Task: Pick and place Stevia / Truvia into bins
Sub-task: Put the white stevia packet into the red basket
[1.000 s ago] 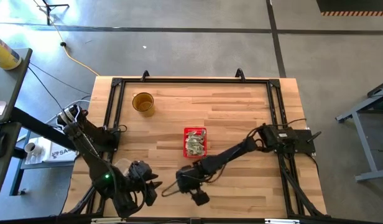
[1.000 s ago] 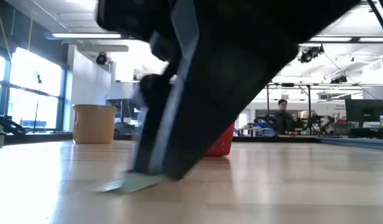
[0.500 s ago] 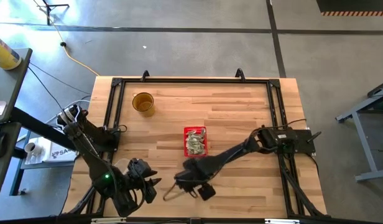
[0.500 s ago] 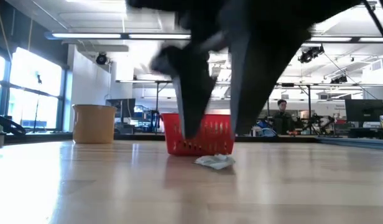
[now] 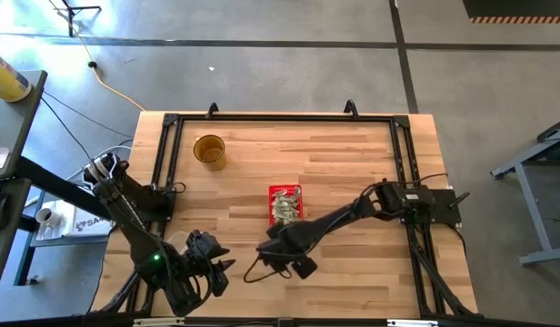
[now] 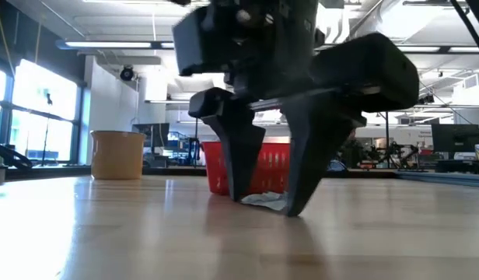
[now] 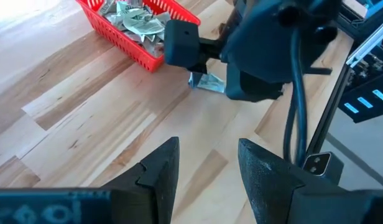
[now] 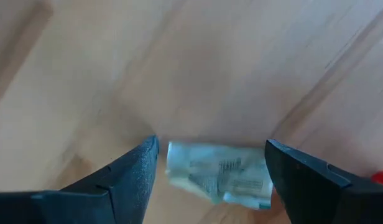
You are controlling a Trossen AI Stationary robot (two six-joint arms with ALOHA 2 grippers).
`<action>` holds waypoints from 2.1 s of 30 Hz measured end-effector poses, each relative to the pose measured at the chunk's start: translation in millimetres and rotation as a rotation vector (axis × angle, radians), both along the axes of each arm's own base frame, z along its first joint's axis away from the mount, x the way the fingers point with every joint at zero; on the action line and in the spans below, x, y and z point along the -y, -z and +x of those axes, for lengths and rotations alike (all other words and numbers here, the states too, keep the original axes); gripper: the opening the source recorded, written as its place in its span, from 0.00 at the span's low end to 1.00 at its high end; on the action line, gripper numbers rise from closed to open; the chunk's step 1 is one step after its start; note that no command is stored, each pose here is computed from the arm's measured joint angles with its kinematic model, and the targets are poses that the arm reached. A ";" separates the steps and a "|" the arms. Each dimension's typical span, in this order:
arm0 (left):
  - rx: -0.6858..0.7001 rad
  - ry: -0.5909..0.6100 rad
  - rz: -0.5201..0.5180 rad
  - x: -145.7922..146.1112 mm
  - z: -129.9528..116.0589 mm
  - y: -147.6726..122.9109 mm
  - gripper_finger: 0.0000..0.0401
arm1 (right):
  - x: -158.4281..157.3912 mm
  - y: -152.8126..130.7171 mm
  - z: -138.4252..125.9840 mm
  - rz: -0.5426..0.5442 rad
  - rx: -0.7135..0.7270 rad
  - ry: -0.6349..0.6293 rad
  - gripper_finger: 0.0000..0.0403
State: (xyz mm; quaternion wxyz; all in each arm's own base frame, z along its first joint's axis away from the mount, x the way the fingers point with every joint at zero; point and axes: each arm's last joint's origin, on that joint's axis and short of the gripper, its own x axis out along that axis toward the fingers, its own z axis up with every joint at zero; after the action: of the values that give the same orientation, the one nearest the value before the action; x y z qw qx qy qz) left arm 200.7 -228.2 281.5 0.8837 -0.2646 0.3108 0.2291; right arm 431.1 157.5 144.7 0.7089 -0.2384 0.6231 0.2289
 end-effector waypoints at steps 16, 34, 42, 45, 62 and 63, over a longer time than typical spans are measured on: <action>-0.006 0.007 0.011 -0.4 -0.3 0.1 0.50 | 15.9 -4.6 0.5 -0.057 -0.002 0.139 0.71; -0.018 0.007 0.026 -1.7 -1.3 0.7 0.50 | -1.3 -4.4 3.6 0.048 0.059 0.005 0.52; -0.018 0.007 0.026 -1.7 -1.3 0.7 0.50 | 3.8 -0.4 2.7 0.015 0.055 0.045 0.26; -0.018 0.007 0.025 -1.7 -1.3 0.6 0.50 | 5.7 4.5 -1.8 0.001 0.034 0.055 0.15; -0.016 0.006 0.026 -1.8 -1.3 0.4 0.50 | 4.0 -97.1 -22.2 -0.052 0.246 0.337 0.00; -0.011 0.004 0.030 -1.9 -1.3 0.3 0.50 | 13.3 -103.5 -21.1 -0.077 0.276 0.364 0.00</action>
State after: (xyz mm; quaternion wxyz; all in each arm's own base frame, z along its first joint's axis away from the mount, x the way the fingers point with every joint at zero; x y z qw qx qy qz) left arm 199.4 -226.3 281.2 0.8863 -0.2493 0.3129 0.2333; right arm 410.0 144.3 248.3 0.8075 -0.1778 0.5611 0.0385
